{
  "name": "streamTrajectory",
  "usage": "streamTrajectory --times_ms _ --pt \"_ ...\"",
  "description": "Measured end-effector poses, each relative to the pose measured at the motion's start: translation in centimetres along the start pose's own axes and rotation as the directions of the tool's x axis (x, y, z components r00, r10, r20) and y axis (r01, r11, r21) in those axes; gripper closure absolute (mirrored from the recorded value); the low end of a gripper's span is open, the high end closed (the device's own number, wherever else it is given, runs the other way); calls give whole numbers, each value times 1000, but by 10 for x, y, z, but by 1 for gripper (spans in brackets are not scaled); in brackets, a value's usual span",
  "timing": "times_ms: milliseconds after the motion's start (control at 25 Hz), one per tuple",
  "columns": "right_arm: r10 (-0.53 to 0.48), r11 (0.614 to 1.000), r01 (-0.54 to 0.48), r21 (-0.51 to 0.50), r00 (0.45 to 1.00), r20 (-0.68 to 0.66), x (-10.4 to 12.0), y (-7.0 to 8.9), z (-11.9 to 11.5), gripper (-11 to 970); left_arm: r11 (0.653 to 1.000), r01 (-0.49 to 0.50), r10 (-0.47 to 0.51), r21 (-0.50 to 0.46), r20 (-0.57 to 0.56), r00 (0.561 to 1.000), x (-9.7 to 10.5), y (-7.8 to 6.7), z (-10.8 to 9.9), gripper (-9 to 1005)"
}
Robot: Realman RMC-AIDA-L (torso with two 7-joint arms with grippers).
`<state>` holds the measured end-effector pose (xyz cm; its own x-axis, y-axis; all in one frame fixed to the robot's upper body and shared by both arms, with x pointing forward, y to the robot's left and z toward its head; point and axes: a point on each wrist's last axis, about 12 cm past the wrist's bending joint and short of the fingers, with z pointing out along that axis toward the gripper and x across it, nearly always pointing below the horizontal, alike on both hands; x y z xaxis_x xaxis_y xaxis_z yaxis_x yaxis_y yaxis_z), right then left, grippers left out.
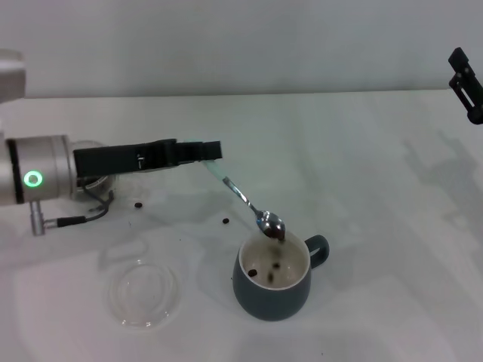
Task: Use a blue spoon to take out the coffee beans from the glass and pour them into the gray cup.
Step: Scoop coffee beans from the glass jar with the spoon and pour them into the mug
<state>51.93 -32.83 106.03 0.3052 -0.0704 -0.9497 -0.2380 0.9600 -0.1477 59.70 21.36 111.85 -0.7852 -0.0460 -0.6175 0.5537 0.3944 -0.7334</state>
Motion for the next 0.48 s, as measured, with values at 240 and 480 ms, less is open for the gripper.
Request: streamTrajectory --times_ms 240,480 --pt "1 1000 -1 -3 1000 5 -1 0 2 264 999 -32 32 -13 -53 998 -8 -4 9 863" --pt "1 1000 -1 -2 1000 -1 0 0 4 264 997 -60 56 -43 -85 995 -17 -7 11 863"
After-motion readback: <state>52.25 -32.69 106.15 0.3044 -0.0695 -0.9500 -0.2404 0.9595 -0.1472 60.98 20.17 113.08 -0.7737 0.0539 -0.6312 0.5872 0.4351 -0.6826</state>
